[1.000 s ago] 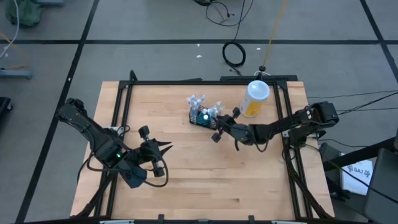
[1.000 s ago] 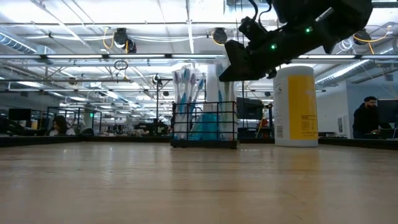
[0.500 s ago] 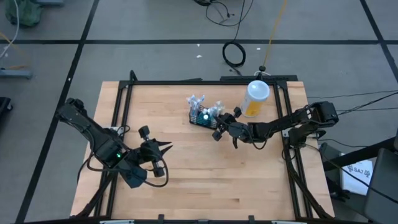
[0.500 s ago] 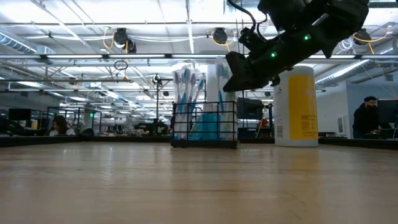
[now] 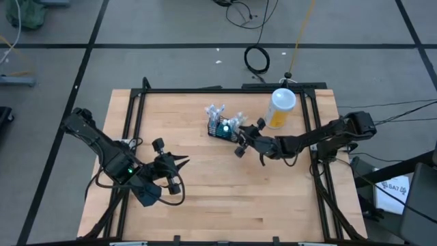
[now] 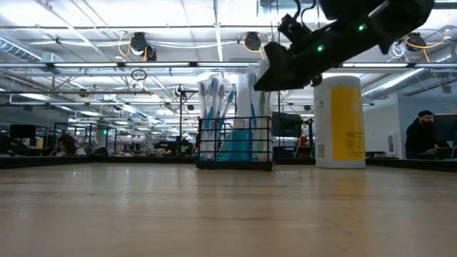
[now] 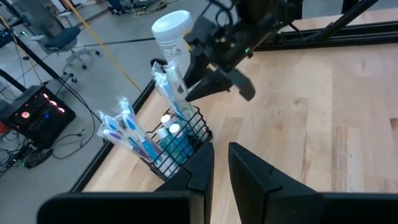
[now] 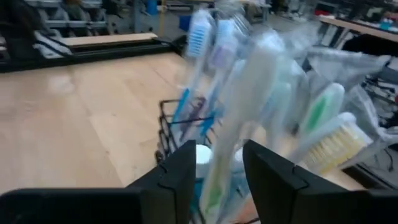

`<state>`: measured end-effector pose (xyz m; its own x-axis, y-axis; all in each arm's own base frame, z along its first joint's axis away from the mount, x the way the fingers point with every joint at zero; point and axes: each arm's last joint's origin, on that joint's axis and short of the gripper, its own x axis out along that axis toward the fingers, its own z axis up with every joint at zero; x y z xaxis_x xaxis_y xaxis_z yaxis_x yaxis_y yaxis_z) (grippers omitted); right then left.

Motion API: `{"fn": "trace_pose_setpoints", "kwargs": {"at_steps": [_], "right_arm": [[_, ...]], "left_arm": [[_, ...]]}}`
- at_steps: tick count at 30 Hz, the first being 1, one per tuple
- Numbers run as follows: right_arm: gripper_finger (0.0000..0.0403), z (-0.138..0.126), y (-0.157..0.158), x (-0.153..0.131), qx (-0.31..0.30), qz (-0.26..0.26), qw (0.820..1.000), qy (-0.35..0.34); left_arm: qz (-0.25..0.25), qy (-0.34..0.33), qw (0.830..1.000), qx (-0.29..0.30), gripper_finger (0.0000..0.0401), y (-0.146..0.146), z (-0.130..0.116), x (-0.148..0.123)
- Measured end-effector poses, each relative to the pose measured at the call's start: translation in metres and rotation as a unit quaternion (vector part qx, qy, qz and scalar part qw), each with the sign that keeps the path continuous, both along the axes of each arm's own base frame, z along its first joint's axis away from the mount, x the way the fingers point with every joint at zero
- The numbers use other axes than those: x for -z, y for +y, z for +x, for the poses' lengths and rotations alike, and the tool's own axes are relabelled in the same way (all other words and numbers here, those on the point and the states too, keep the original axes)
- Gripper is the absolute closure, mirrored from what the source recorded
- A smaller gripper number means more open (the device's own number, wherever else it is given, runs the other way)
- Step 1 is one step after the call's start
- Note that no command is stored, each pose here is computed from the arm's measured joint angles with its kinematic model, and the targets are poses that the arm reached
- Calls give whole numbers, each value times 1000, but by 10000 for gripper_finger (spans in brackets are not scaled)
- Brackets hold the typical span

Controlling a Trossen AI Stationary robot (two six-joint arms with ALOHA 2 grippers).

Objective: Pick & Place toothbrushing station
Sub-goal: Put the green toothbrush into the black wire organizer

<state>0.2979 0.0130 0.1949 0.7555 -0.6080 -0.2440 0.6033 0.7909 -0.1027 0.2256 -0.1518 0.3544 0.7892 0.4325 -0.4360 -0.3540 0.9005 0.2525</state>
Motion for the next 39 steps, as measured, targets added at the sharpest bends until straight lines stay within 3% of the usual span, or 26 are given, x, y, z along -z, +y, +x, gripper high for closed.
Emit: {"fn": "trace_pose_setpoints", "kwargs": {"at_steps": [13, 18, 24, 30, 34, 39], "right_arm": [[284, -11, 18, -24, -33, -4, 999, -37], [315, -10, 7, -14, -15, -10, 1000, 7], [393, -7, -5, -3, 9, 0, 1000, 28], [400, -7, -6, 0, 8, 3, 999, 33], [403, -4, -8, 8, -10, 39, 998, 40], [403, -5, -16, 15, 12, 50, 997, 58]], "left_arm": [[-4, 5, 1000, 7, 350, -1, -1, 0], [-5, 4, 1000, 6, 350, -1, 0, 0], [-5, 3, 1000, 6, 350, -1, 0, 0], [-4, 4, 1000, 7, 350, -1, 0, 0], [-4, 3, 1000, 7, 350, -1, 0, 0], [-5, 3, 1000, 6, 350, -1, 0, 0]]}}
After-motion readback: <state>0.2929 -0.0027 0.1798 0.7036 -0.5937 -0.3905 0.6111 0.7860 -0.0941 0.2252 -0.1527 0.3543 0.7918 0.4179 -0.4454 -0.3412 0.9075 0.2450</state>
